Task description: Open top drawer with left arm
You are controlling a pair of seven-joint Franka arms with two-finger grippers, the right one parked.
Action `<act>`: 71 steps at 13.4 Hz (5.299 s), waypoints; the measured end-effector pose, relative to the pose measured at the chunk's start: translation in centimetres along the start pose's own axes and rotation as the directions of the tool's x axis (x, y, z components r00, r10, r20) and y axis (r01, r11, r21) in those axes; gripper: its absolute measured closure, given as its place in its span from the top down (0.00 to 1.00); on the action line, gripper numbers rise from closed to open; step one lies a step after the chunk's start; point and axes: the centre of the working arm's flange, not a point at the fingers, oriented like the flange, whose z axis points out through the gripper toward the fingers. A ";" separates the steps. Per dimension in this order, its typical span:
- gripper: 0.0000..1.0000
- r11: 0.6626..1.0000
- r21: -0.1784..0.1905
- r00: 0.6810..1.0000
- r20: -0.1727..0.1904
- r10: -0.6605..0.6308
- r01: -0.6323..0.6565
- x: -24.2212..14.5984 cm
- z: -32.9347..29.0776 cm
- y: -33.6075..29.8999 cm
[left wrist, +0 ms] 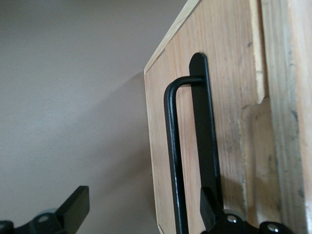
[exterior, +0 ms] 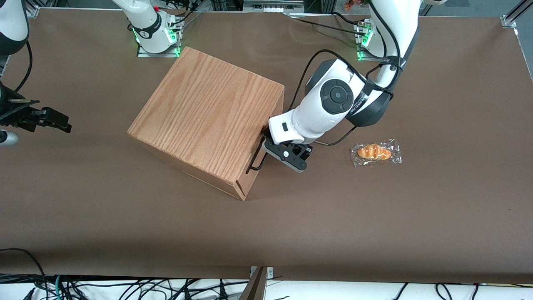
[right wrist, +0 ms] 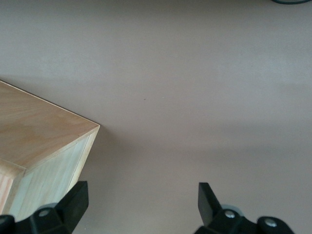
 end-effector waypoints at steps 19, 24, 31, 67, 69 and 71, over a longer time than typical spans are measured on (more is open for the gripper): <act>1.00 0.992 0.025 0.991 -0.055 -0.120 0.122 1.2 -0.4 -9.8; 1.00 0.988 0.026 0.987 -0.047 -0.152 0.154 1.0 -1.1 -12.4; 1.00 0.987 0.021 0.987 -0.033 -0.159 0.160 0.9 -1.2 -12.8; 1.00 0.899 0.256 0.914 0.106 -0.391 0.355 -11.3 -26.4 -28.4; 1.00 0.890 0.271 0.919 0.049 -0.392 0.366 -12.3 -27.3 -28.7; 1.00 0.885 0.280 0.917 0.034 -0.397 0.372 -15.0 -27.9 -28.8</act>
